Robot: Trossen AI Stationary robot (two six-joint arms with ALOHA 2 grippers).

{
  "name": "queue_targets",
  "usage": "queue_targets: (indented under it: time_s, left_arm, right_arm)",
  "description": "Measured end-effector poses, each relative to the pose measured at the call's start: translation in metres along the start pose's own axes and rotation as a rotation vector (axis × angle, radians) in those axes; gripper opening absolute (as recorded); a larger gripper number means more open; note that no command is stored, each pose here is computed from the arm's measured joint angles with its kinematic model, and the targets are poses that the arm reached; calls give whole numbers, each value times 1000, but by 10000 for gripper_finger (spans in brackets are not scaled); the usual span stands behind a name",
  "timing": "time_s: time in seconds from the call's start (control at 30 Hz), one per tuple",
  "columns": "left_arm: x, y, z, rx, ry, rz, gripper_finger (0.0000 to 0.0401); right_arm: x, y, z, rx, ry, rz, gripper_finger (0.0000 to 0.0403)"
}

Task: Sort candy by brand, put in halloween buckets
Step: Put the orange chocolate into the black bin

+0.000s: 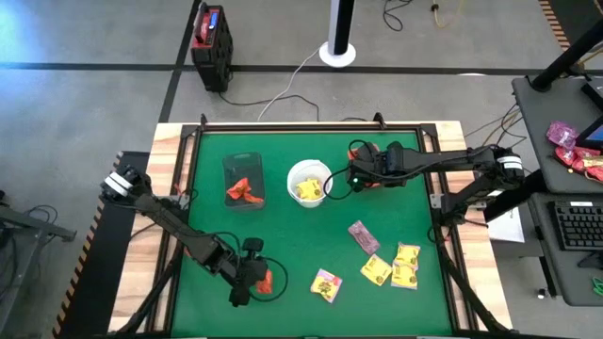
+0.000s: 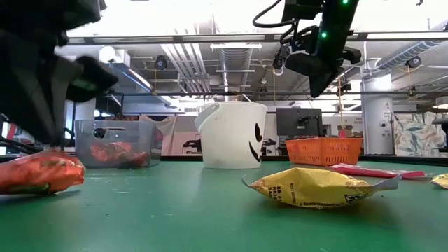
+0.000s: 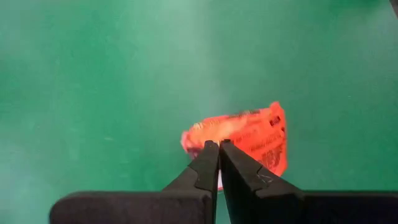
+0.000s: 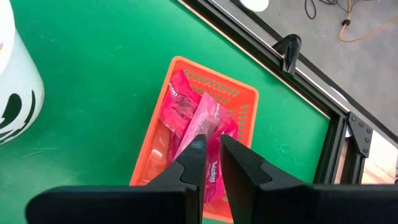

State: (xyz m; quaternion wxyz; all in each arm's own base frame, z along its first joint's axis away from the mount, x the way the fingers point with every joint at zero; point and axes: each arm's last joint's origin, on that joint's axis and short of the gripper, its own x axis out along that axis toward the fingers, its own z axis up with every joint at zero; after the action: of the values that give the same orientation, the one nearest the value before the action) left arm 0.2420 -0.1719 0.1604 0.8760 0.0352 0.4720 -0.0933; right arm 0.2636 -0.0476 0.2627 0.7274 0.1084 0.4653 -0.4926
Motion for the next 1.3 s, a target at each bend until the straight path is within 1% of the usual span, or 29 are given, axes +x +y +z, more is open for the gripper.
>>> queue_targets:
  time_s: [0.13,0.2,0.27,0.33,0.37,0.47,0.57,0.73,0.8,0.9,0.97,1.03,1.1,1.23,1.3]
  left_arm:
    - [-16,4,2,23,-28,57,0]
    - [-24,6,3,21,-40,59,0]
    - [-26,5,3,-2,-33,24,0]
    - [-23,5,2,-55,-20,27,3]
    - [-21,5,1,-63,-12,26,7]
    - [-13,4,-2,-78,4,30,33]
    - [-6,1,0,-88,-19,-3,75]
    - [5,1,-8,-105,-16,-54,143]
    - [7,2,-12,-115,-32,-64,159]
    - [10,5,-17,-130,-41,-65,165]
    - [12,6,-18,-134,-52,-69,160]
    - [13,7,-21,-133,-53,-69,143]
    - [14,8,-23,-128,-57,-69,112]
    - [15,9,-25,-126,-55,-67,28]
    - [15,9,-24,-121,-57,-68,9]
  right_arm:
    - [-1,1,-1,-6,-1,2,41]
    - [-1,1,-1,-9,-3,4,41]
    - [-2,2,-2,-11,-3,6,41]
    - [-2,2,-2,-12,-5,8,41]
    - [-2,3,-2,-14,-6,10,41]
    - [-3,5,-3,-22,-15,22,41]
    - [-5,8,-5,-32,-20,32,41]
    - [-9,12,-8,-48,-27,48,41]
    - [-10,13,-10,-52,-29,52,41]
    - [-11,14,-10,-51,-33,57,41]
    - [-11,15,-10,-47,-39,64,41]
    - [-11,16,-9,-41,-45,70,41]
    - [-11,16,-9,-42,-45,69,41]
    - [-11,16,-9,-41,-45,70,41]
    - [-11,16,-9,-41,-45,70,41]
